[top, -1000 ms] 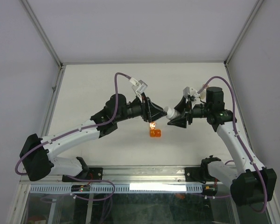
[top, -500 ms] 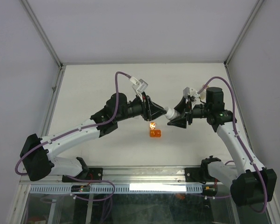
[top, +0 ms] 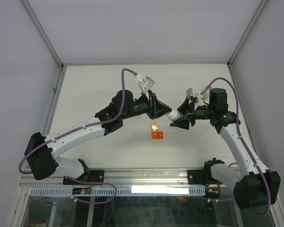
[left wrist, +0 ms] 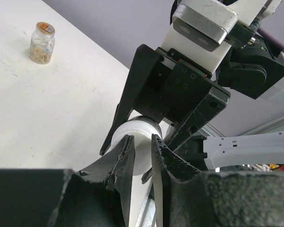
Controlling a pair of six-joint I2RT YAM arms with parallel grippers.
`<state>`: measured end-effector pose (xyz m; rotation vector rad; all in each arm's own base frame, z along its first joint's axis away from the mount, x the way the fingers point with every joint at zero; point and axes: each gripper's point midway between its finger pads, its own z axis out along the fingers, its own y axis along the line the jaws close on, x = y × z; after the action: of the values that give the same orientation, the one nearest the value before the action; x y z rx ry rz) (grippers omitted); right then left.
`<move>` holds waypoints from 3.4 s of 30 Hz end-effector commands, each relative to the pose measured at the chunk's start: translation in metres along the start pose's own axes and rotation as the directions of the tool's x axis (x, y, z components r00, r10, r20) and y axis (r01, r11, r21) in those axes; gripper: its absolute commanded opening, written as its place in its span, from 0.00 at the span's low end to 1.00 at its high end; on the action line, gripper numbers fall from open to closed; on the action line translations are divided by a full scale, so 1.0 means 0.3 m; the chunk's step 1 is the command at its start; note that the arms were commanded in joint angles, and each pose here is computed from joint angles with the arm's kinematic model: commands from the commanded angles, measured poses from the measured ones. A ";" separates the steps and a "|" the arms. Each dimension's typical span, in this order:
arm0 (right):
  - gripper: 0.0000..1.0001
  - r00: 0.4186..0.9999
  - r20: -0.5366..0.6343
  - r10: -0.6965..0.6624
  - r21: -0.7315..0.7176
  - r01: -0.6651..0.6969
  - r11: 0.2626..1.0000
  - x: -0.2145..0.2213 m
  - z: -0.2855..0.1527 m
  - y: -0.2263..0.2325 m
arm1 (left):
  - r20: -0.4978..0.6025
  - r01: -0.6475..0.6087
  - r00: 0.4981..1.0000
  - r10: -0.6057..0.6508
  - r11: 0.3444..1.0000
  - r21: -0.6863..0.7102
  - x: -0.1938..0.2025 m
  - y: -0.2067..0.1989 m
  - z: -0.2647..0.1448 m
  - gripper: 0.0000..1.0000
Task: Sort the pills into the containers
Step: Screw the lid of the pill bottle onto the pill bottle.
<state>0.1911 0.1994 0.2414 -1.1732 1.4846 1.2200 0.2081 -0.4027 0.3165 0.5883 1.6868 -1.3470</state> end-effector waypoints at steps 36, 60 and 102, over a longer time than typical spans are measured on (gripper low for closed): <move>0.00 0.996 0.030 -0.084 -0.020 0.085 0.996 -0.068 -0.001 0.010 | 0.056 0.008 0.998 -0.011 0.999 0.053 -0.033 -0.015 0.000 0.65; 0.00 0.996 0.032 -0.088 -0.021 0.089 0.996 -0.070 -0.001 0.015 | -0.025 -0.037 0.999 0.044 0.973 0.228 0.021 -0.077 0.005 0.26; 0.00 0.995 0.033 -0.094 -0.016 0.095 0.995 -0.071 -0.006 0.015 | 0.272 -0.278 0.942 0.196 0.910 0.309 -0.092 0.010 -0.267 0.99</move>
<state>0.1859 0.1992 0.2429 -1.1790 1.4717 1.2366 0.2008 -0.3423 0.3107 0.8896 1.2053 -1.4463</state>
